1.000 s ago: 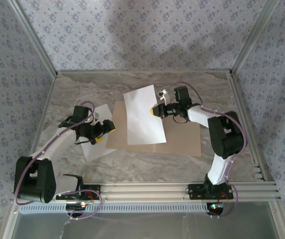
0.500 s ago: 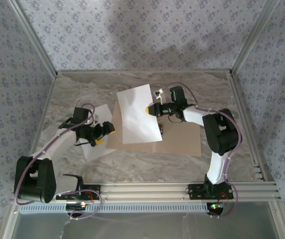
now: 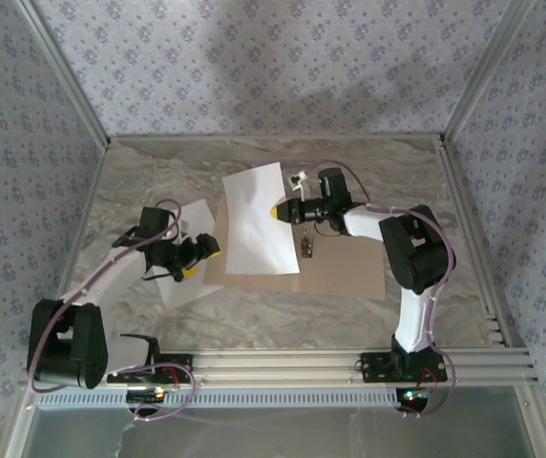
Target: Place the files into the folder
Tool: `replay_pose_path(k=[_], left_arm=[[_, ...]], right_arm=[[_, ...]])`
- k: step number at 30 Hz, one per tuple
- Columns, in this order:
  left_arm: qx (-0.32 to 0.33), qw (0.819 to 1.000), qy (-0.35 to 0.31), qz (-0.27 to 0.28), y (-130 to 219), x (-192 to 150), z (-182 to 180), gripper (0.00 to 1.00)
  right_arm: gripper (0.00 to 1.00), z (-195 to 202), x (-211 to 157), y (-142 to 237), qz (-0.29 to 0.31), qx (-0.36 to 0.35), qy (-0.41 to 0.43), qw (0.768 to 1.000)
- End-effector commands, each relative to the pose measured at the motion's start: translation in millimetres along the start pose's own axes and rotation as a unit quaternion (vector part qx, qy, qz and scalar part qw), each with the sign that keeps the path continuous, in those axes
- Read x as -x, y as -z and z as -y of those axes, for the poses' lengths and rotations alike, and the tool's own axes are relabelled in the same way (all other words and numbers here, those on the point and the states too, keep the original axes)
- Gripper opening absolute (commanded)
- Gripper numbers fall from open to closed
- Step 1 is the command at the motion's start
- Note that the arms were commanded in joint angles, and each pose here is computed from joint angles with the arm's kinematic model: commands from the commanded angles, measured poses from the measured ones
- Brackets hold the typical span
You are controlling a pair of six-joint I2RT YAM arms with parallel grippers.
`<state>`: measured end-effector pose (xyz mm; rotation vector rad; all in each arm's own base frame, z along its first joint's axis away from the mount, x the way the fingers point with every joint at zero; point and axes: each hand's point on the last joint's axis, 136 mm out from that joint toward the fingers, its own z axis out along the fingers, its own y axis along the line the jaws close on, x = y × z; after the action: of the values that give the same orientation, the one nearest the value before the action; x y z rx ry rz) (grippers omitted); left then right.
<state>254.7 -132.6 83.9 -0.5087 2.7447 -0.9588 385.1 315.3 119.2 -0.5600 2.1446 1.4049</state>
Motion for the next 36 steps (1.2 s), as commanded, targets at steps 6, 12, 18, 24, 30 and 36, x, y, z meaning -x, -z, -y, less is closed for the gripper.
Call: replay_pose_path(k=[6,12,18,24,30,36], left_arm=[[-0.009,1.000,-0.003,-0.004,-1,-3,0,0.90],[-0.009,1.000,-0.001,-0.006,-2,-3,-2,0.90],[-0.007,1.000,-0.001,-0.011,-4,-5,-3,0.90],[-0.004,1.000,-0.003,-0.014,-3,-8,-5,0.90],[-0.003,1.000,-0.005,-0.015,-2,-8,-4,0.90],[-0.001,1.000,-0.001,-0.020,-4,-10,-7,0.90]], right_arm=[[0.00,2,-2,-5,0.005,0.000,-0.011,1.000],[0.00,9,-3,5,-0.005,-0.027,-0.001,1.000],[0.00,3,-9,12,-0.052,-0.028,0.035,0.998],[0.00,5,-11,21,-0.064,-0.014,0.035,0.997],[0.00,3,-9,26,-0.063,0.009,0.035,0.997],[0.00,-5,-16,18,-0.060,0.030,0.033,0.997]])
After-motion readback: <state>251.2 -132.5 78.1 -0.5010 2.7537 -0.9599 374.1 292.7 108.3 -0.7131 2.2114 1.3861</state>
